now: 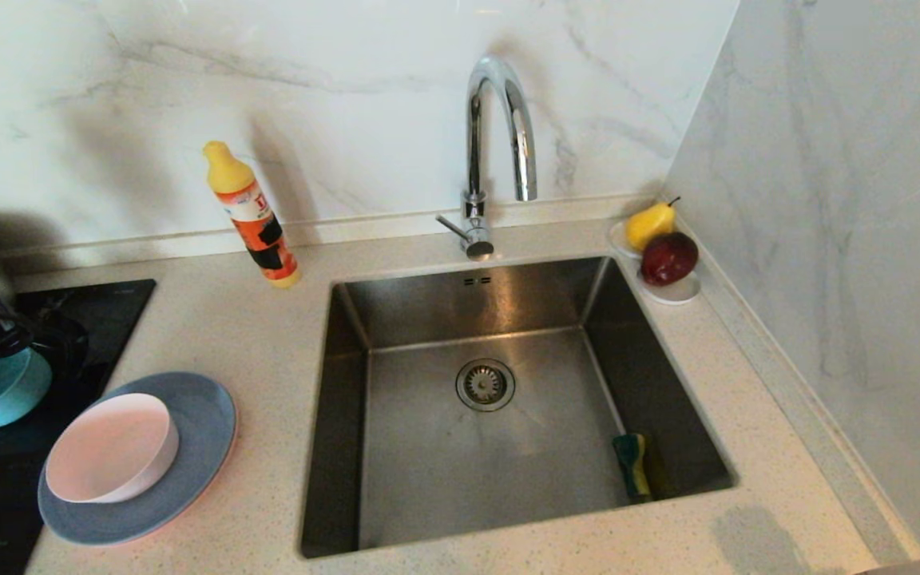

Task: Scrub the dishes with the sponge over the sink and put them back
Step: Place the bowl on the bowl

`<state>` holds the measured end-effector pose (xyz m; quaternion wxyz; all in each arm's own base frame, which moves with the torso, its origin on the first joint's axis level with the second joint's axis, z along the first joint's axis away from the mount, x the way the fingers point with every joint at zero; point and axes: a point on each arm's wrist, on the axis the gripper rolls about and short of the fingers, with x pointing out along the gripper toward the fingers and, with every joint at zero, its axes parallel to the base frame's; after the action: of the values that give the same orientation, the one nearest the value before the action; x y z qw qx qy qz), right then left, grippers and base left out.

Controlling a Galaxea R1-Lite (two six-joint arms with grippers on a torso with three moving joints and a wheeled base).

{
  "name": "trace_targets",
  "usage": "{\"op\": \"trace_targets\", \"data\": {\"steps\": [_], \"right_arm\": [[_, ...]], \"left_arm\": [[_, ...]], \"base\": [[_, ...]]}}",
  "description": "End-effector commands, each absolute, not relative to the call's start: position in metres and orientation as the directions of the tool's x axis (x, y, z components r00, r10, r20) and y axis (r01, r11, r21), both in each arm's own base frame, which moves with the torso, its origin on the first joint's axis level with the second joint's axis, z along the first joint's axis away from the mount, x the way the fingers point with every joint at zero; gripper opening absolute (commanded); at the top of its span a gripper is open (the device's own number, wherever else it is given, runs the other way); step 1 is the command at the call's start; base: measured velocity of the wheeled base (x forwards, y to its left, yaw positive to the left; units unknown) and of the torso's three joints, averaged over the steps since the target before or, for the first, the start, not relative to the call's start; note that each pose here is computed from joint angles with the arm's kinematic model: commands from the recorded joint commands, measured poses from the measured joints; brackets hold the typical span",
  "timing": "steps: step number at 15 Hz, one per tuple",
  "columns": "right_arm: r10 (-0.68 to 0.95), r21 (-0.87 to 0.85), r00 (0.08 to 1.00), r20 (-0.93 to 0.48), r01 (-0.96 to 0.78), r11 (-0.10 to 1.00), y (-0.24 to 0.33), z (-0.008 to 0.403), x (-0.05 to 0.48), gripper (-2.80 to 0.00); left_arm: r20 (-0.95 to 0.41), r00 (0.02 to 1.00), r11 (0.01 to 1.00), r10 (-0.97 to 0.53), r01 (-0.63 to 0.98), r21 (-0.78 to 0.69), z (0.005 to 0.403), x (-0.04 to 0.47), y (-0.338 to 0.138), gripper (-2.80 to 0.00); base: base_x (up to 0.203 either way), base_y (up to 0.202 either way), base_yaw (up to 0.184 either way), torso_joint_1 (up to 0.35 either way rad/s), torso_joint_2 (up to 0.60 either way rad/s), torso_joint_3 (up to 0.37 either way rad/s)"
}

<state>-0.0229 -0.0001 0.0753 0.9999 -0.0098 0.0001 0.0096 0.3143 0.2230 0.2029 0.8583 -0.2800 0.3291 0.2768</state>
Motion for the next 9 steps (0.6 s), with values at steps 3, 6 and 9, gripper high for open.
{"op": "trace_targets", "data": {"steps": [3,6,9], "right_arm": [[0.020,-0.020,1.000,0.002,-0.020,1.000,0.000,0.075,-0.023,-2.80],[0.020,-0.020,1.000,0.002,-0.020,1.000,0.000,0.075,-0.023,-2.80],[0.020,-0.020,1.000,0.002,-0.020,1.000,0.000,0.075,-0.023,-2.80]], "left_arm": [[-0.730,0.622,0.684,0.283,-0.664,-0.301,0.187,0.329,0.234,0.00],[-0.735,0.617,0.683,0.280,-0.666,-0.300,0.181,0.334,0.237,0.00],[-0.751,0.603,0.680,0.268,-0.671,-0.296,0.172,0.336,0.239,0.00]], "base": [[0.000,0.000,0.000,0.000,0.00,0.000],[0.000,0.000,0.000,0.000,0.00,0.000],[0.000,0.000,0.000,0.000,0.00,0.000]]}}
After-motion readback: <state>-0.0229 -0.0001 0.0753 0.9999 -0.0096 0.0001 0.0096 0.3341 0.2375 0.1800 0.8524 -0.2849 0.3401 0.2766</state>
